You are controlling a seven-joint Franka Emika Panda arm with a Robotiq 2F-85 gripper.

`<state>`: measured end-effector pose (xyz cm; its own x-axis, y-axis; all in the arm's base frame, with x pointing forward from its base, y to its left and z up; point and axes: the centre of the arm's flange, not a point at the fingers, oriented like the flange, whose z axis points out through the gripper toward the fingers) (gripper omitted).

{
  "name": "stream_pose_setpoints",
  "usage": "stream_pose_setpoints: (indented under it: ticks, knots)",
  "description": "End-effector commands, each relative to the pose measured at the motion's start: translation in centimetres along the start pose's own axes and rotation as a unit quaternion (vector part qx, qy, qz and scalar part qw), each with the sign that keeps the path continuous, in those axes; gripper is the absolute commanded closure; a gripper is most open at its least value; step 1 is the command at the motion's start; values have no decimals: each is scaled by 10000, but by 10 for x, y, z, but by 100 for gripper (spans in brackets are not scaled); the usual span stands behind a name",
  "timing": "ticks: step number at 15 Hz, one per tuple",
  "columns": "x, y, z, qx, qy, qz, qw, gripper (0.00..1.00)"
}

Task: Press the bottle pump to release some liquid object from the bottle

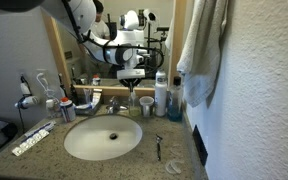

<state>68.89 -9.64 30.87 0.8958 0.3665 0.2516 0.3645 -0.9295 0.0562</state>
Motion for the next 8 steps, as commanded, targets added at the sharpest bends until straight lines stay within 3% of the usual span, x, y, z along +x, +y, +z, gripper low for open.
stream_pose_setpoints:
  ticks: [1,8]
  knots:
    - [-11,-7,29,69,-202,-40,9998,93]
    - [-2,-9,13,13,-185,-129,9997,93]
